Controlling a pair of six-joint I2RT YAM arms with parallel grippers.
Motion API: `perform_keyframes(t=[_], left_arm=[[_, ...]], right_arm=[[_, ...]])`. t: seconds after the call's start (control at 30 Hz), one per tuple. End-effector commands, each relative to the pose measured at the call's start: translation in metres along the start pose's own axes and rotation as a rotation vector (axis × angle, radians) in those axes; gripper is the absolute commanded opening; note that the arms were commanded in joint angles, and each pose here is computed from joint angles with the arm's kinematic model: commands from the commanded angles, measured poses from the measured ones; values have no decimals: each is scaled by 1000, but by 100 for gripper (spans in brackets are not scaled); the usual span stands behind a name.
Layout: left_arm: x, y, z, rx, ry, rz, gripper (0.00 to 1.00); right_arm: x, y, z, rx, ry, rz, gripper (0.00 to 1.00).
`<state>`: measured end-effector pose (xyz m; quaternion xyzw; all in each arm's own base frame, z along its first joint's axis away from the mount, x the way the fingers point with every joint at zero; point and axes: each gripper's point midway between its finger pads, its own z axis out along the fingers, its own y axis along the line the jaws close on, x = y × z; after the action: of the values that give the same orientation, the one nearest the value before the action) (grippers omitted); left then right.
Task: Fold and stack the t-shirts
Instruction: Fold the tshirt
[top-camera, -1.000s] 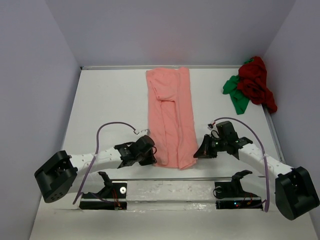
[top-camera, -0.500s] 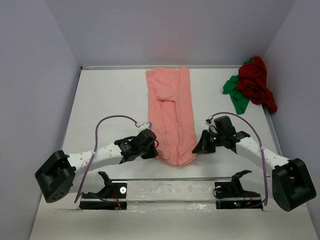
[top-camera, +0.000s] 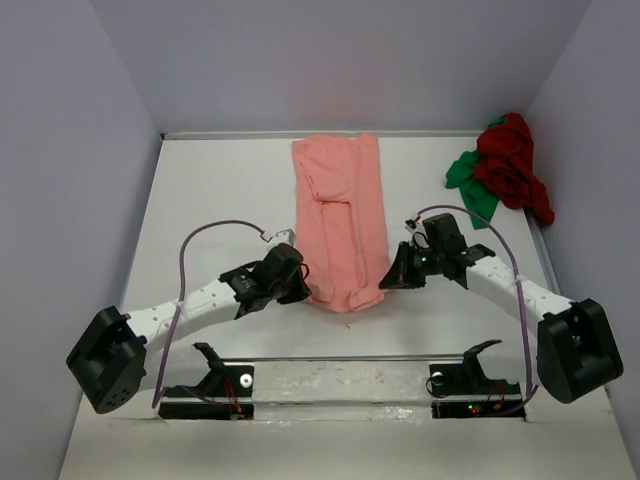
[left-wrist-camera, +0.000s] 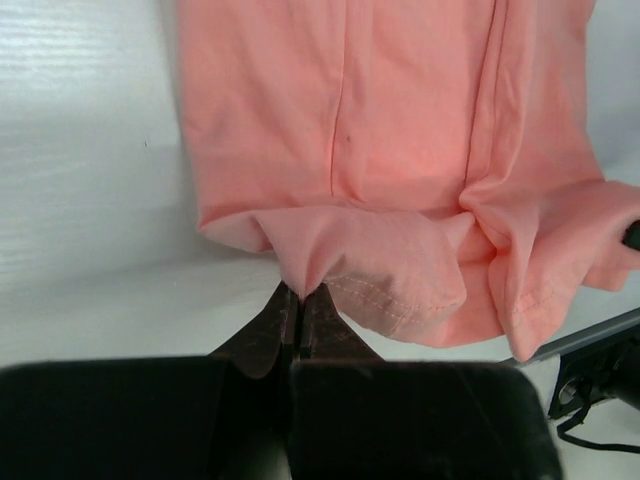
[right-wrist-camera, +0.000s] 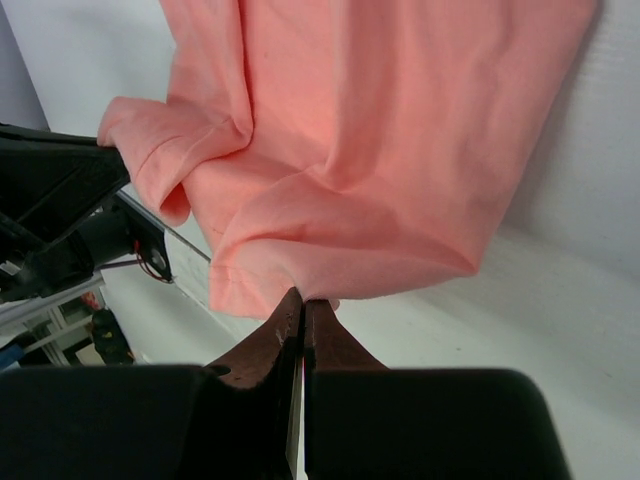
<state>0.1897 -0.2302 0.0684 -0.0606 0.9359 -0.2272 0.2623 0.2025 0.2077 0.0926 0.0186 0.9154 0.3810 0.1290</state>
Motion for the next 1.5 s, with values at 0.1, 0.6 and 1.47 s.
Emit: perform_keyframes(t=[0.1,0.6,1.47], left_arm=[[-48,-14,-8,24,-100,34,0],[-94,-15,4,5,-151,57,0],[-182,-14,41,-48,-215,67,0]], right_arm=[[-35,21,-4,-18,-65,-79,0],[-79,43,-1,-15,-111,-128,0],[-183,41,20,11,-182,-122,0]])
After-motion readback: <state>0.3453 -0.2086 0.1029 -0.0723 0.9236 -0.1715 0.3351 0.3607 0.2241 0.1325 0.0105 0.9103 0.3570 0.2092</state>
